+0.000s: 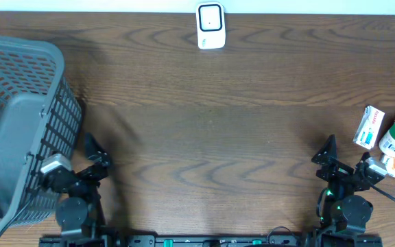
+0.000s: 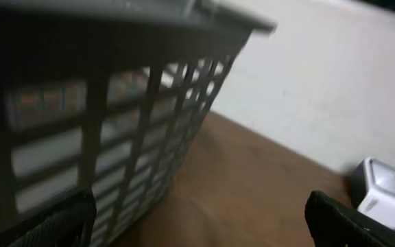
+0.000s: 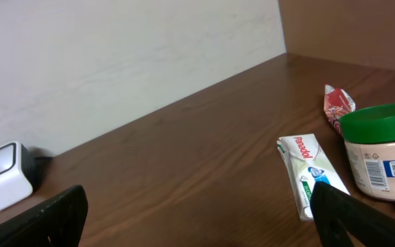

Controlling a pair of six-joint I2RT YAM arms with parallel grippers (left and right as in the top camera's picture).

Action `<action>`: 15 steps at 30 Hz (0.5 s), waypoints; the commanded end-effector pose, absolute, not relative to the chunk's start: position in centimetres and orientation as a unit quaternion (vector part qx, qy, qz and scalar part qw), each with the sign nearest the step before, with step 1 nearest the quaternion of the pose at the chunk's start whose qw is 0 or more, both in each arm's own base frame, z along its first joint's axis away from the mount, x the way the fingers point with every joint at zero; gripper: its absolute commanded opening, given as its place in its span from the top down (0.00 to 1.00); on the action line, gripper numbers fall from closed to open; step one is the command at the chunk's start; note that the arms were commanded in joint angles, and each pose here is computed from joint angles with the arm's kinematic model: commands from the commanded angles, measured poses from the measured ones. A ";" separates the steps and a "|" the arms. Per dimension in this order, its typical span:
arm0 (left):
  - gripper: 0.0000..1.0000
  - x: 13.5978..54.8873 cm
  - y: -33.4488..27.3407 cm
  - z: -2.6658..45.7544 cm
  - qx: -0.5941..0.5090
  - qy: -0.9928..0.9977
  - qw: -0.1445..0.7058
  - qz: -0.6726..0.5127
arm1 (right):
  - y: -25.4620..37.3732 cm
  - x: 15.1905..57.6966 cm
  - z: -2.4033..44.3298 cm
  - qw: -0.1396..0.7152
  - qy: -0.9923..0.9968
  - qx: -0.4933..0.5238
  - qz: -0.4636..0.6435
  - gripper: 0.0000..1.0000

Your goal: Scan the item barcode

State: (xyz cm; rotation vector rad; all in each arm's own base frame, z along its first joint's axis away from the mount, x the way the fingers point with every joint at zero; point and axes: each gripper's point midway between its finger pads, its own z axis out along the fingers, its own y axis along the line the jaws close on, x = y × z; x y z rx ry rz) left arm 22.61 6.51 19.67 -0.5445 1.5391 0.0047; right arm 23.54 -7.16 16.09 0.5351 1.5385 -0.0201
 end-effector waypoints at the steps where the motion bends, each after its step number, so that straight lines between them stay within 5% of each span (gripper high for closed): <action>1: 0.02 22.9 6.4 18.6 -0.213 0.700 0.681 0.027 | -7.3 23.5 16.1 0.687 0.687 0.237 -0.015 0.01; 15: 0.03 24.1 4.9 16.2 -0.172 0.711 0.682 0.004 | -7.3 23.5 16.1 0.687 0.687 0.237 -0.015 0.01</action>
